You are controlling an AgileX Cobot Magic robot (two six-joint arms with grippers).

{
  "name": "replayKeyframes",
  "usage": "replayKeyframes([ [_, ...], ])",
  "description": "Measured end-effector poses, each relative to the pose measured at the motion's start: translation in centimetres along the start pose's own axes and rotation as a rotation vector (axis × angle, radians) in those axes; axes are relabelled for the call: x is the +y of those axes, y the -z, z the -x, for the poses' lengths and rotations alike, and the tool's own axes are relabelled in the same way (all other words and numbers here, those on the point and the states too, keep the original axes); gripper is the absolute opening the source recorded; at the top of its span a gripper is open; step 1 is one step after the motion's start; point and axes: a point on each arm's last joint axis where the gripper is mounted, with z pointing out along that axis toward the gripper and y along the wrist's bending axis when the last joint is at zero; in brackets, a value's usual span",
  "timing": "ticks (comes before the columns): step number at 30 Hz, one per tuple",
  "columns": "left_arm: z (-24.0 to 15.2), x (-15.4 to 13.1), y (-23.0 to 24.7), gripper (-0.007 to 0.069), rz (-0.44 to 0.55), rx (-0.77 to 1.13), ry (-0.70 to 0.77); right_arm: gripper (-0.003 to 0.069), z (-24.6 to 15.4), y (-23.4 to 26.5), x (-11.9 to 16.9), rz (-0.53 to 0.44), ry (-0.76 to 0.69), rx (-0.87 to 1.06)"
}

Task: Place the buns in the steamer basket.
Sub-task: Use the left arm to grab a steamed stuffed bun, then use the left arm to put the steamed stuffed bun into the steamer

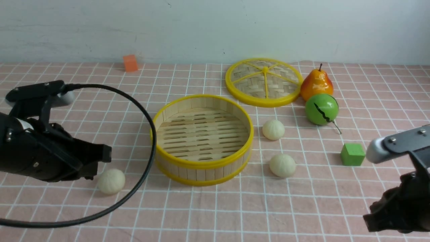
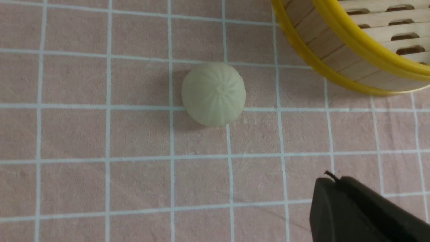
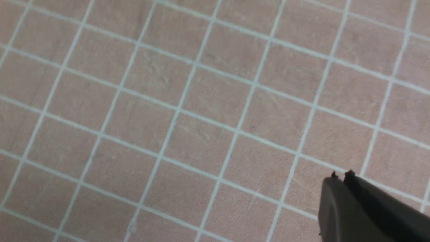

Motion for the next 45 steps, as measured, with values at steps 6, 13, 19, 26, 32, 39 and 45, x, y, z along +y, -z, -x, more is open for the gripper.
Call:
replayKeyframes([
  [6, 0.4, 0.7, -4.4, 0.0316, 0.031, 0.037, -0.053, 0.0063, 0.5, -0.2, 0.2, 0.005, 0.005, -0.012],
  [13, 1.4, 1.5, -8.8, 0.049, 0.071, -0.015, -0.103, 0.0082, 0.6, -0.2, 0.3, 0.018, -0.012, -0.02],
  [19, 0.9, 2.1, -11.5, 0.0357, 0.091, 0.015, -0.093, 0.0092, 0.6, -0.2, 0.3, 0.02, -0.015, -0.02],
  [26, 1.2, 1.8, -11.6, 0.0027, 0.087, 0.026, -0.091, 0.0102, 0.6, -0.2, 0.3, 0.02, -0.015, -0.022],
  [32, 5.3, -1.5, -7.1, -0.0004, 0.018, -0.1, -0.138, 0.0109, 0.8, -0.2, 0.3, 0.019, -0.015, -0.05],
  [39, 8.8, -7.8, -5.8, -0.0004, -0.07, -0.209, -0.311, 0.0113, 1.1, -0.3, 0.3, 0.016, -0.011, -0.076],
  [45, 8.0, -8.2, -12.4, 0.0025, -0.027, -0.087, -0.341, 0.013, 1.1, -0.4, 0.3, 0.016, -0.01, -0.067],
])
